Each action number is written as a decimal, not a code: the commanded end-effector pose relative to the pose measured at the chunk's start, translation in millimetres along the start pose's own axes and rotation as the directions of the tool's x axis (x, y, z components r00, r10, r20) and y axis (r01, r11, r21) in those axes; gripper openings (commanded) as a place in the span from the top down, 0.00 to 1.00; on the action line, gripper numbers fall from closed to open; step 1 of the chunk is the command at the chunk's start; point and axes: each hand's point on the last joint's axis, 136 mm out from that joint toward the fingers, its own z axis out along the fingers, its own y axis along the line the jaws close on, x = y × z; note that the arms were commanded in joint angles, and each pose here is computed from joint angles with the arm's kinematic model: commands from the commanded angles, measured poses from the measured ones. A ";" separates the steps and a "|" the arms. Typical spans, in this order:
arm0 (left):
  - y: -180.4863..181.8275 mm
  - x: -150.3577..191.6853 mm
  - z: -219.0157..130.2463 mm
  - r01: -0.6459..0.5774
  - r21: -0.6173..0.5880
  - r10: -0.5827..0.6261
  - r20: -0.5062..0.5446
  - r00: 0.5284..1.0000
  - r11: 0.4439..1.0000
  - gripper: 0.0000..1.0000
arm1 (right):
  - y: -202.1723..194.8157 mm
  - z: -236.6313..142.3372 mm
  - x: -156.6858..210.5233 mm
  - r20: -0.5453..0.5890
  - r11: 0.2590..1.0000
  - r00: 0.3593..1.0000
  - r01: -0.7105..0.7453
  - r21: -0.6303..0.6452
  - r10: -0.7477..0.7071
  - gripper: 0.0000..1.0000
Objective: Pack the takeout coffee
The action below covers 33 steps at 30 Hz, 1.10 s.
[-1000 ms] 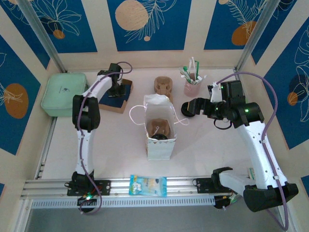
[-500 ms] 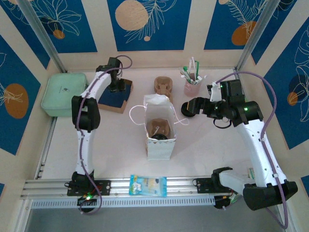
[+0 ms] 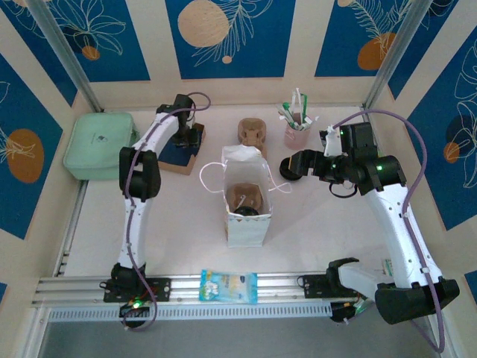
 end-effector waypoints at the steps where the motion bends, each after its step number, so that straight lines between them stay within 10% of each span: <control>1: -5.4 3.3 3.1 -0.021 0.010 0.021 -0.023 1.000 1.000 0.65 | 5.6 -4.5 -1.8 0.001 1.000 1.000 0.004 -0.024 -0.004 0.14; 33: -11.4 -3.6 -21.1 -0.062 0.016 0.062 0.015 0.998 0.998 1.00 | 3.6 -11.8 -0.6 0.019 1.000 1.000 0.002 -0.022 -0.001 0.15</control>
